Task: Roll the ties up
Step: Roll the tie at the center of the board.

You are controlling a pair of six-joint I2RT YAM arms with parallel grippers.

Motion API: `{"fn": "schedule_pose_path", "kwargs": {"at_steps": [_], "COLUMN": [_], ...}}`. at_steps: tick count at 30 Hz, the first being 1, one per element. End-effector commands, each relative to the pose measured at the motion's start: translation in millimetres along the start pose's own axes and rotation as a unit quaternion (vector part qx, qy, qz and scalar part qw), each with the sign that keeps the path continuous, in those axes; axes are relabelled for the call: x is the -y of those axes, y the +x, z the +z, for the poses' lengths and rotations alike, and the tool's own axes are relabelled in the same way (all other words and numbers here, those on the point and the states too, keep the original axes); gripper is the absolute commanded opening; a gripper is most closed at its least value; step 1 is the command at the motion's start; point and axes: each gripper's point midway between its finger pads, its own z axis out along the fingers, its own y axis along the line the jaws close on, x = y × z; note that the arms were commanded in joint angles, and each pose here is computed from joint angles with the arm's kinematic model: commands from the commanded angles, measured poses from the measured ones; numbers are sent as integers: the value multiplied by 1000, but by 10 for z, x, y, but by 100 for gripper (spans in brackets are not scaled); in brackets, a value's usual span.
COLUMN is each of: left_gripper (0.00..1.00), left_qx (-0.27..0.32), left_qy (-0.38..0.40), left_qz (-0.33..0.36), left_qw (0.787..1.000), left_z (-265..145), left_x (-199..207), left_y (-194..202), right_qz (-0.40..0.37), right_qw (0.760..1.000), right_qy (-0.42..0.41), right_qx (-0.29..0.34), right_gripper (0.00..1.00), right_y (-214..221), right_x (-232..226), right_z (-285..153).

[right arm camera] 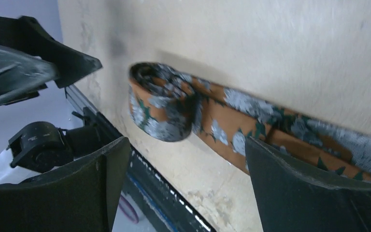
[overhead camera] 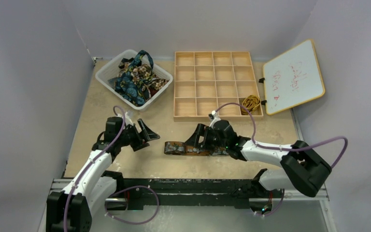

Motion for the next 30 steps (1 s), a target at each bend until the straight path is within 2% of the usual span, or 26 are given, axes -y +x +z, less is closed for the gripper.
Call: {"fn": "schedule_pose_path", "kwargs": {"at_steps": [1,6,11,16,21,24,30], "left_gripper": [80,80,80,79,79,79,75], "left_qx": [4,5,5,2,-18,-35,-68], "left_qy": [20,13,15,17,45,69,120], "left_qz": [18,13,11,12,28,35,47], "left_qw": [1000,1000,1000,1000,998,996,989], "left_z": [5,8,13,22,52,83,132], "left_x": [29,-9,-5,-10,56,90,155], "left_y": [-11,6,6,18,59,111,221], "right_qz": [69,63,65,60,60,60,65], "right_qw": [994,995,996,995,994,994,991], "right_qy": [-74,-63,-46,-31,-24,-11,-3], "right_qx": [-32,-35,-50,-69,-83,-94,-115], "right_gripper": [90,87,76,60,52,45,37], "right_y": [66,49,92,134,180,218,295], "right_x": [-331,-317,-256,-194,-143,-87,-39], "right_z": [32,121,206,312,376,406,435]}}
